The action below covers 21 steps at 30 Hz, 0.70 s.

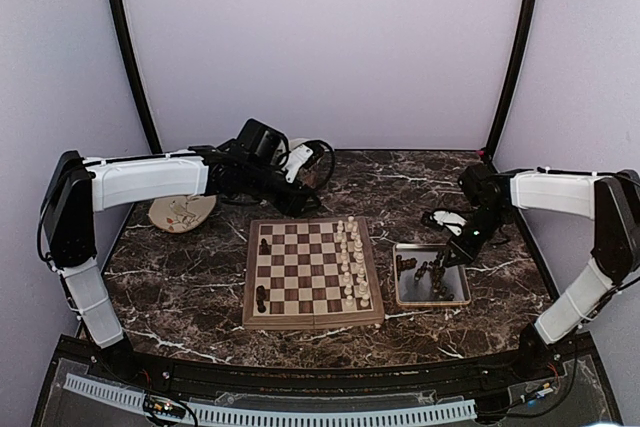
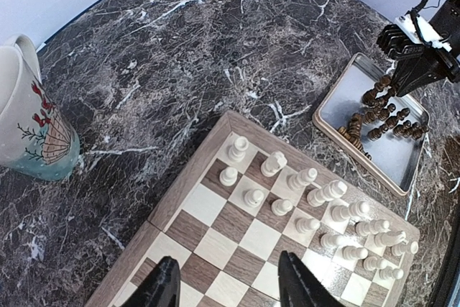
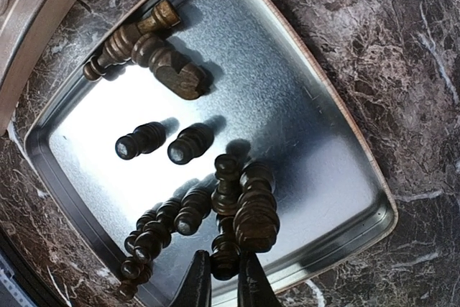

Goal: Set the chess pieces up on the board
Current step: Pick up the queen from the storage box.

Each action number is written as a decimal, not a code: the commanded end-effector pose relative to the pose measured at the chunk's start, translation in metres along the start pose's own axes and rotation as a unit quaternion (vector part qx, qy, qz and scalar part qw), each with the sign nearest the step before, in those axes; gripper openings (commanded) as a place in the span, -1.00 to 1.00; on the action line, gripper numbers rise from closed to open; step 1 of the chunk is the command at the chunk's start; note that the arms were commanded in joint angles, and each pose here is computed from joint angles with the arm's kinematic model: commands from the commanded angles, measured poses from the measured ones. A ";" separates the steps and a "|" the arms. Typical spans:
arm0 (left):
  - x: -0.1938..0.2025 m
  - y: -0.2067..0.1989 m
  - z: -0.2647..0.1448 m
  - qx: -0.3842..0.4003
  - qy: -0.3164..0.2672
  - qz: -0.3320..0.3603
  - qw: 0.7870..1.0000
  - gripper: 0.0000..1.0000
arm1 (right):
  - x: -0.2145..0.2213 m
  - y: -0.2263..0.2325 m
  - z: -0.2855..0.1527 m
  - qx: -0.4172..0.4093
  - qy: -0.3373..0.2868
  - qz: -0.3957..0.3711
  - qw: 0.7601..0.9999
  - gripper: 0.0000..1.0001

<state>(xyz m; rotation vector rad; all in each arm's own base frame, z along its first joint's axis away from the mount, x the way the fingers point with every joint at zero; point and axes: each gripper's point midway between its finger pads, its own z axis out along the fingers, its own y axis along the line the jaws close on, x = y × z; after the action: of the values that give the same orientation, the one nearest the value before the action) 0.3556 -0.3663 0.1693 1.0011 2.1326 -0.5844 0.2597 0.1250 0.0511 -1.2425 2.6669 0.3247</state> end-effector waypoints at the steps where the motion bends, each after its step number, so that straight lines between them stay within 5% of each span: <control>1: -0.010 -0.006 -0.005 0.005 -0.008 0.013 1.000 -0.03 | 0.001 -0.002 0.001 -0.027 -0.008 0.009 1.000 -0.96; 21: -0.007 -0.015 -0.002 0.013 -0.002 0.020 1.000 -0.02 | 0.000 -0.006 -0.026 -0.180 -0.065 0.085 0.978 -0.99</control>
<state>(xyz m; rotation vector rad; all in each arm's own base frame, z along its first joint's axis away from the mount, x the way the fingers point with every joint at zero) 0.3487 -0.3728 0.1691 1.0299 2.1213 -0.5903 0.2650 0.1067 0.0553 -1.0338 2.7325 0.8213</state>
